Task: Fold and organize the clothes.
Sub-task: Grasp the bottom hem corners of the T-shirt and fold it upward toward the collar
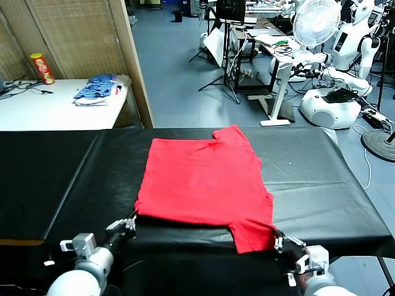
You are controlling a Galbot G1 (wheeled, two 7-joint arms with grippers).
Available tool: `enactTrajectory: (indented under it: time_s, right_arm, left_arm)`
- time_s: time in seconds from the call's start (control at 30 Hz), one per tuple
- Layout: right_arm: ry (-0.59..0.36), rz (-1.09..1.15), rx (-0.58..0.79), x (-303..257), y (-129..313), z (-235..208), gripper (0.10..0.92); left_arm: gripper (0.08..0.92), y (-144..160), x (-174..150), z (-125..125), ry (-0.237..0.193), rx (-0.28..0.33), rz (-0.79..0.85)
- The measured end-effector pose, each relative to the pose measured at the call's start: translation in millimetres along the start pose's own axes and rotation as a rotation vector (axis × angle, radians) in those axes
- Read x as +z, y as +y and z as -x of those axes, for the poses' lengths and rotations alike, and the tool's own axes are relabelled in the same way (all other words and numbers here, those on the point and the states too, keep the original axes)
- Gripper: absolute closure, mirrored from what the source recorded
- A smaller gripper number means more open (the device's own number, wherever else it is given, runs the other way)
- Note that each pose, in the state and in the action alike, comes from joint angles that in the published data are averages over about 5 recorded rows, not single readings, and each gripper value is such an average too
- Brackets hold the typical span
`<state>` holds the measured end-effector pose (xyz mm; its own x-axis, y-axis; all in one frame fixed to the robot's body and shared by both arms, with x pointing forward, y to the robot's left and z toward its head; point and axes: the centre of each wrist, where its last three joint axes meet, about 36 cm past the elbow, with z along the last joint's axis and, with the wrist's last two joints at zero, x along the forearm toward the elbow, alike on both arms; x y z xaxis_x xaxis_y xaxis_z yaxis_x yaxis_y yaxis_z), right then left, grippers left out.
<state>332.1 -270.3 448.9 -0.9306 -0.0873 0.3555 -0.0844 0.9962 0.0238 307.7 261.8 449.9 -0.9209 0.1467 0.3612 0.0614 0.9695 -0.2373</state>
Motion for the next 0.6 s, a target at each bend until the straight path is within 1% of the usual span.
enactTrajectory:
  time_s: [0.07,0.17,0.3,0.47,0.5,0.57,0.6]
  right_arm:
    - [-0.022,-0.003,-0.002,-0.5,-4.3,16.4,0.9]
    - [-0.047,-0.01,-0.011,0.3,-10.0,39.8,0.9]
    - [-0.057,-0.017,-0.017,4.7,-15.6,68.2,0.9]
    - [-0.054,-0.048,-0.042,9.9,-20.1,97.5,0.897]
    - [-0.054,-0.054,-0.049,10.5,-21.0,101.4,0.883]
    - [-0.053,-0.064,-0.063,10.9,-23.4,105.2,0.822]
    - [-0.052,-0.068,-0.071,10.6,-24.4,105.2,0.776]
  left_arm:
    - [0.873,-1.6,-2.8,8.7,-0.025,0.006,-0.007]
    - [0.873,-3.8,-4.9,23.1,-0.05,0.012,-0.013]
    - [0.873,-3.6,-7.2,42.5,-0.067,0.006,0.0]
    - [0.873,-0.1,-7.0,66.7,-0.077,-0.016,0.053]
    - [0.873,1.1,-6.6,71.2,-0.076,-0.021,0.062]
    - [0.873,4.1,-5.9,79.5,-0.073,-0.031,0.074]
    - [0.873,6.0,-5.6,83.3,-0.071,-0.037,0.078]
